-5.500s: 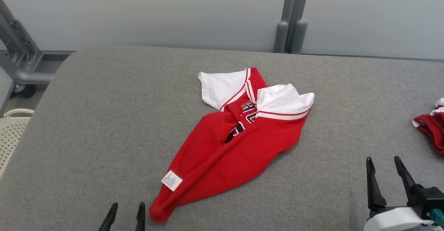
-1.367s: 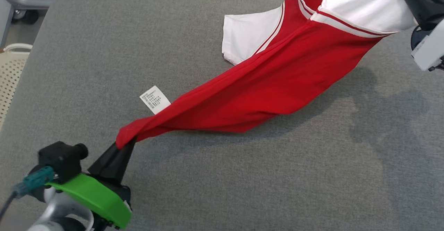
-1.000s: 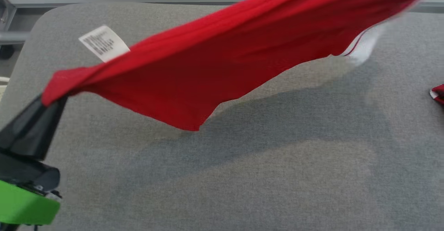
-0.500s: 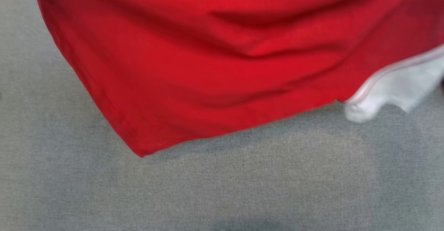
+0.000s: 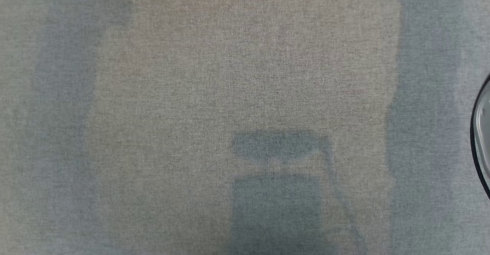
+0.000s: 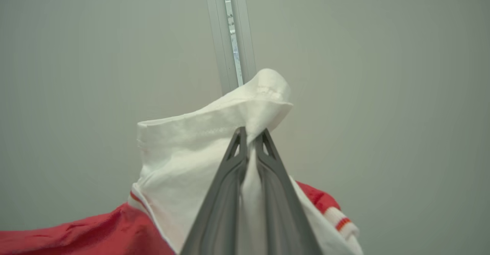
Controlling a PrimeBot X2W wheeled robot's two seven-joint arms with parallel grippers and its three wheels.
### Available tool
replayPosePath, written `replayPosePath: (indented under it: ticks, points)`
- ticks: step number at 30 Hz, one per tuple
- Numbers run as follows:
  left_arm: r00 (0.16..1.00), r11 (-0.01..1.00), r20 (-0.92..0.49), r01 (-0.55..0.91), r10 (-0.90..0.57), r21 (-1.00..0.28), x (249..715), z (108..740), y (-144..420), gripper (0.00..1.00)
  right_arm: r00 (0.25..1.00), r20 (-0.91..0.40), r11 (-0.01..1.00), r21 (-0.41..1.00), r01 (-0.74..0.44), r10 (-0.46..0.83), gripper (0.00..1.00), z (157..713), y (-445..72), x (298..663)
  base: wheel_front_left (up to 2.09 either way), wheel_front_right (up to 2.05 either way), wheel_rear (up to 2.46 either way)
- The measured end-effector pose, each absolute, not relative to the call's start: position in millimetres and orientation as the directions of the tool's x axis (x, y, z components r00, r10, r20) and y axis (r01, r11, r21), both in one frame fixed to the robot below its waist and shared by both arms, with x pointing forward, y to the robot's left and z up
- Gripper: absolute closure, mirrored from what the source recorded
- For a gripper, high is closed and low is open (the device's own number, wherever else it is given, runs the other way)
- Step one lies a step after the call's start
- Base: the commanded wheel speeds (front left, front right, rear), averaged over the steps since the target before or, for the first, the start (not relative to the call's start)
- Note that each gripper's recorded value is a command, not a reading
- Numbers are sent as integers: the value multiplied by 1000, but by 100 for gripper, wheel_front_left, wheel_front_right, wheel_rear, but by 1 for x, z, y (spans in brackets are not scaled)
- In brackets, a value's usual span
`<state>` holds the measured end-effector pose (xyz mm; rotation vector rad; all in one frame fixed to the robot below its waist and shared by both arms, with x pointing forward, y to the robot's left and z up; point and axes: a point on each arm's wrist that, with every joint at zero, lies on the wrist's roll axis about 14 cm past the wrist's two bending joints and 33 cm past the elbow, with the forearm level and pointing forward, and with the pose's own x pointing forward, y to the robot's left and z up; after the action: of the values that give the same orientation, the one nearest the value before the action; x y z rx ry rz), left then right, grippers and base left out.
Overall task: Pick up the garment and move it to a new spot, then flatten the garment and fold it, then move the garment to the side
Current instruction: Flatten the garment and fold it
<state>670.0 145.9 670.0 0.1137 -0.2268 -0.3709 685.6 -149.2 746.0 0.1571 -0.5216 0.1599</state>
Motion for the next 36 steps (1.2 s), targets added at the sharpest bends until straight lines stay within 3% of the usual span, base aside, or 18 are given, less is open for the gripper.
replayPosePath:
  ticks: [5,10,17,27,34,36]
  points:
    - [901,918,206,344,-381,196,691,634,142,100,850,506,959,142,-247,144,100,723,-126,707,0,0,0]
    - [892,892,85,430,-443,141,676,539,131,100,917,338,935,206,-290,210,100,615,-111,703,0,0,0]
    - [874,879,-115,477,-473,10,602,438,146,100,980,76,928,317,-198,183,100,480,-153,621,0,0,0]
    - [934,925,-40,346,-356,-158,519,459,169,100,989,53,905,400,-146,136,100,474,-180,510,0,0,0]
    - [943,922,-84,291,-321,-255,467,441,156,100,989,-53,927,357,-111,138,100,447,-182,463,0,0,0]
    - [944,916,-87,283,-319,-282,460,439,149,100,988,-71,939,327,-107,138,87,442,-184,458,0,0,0]
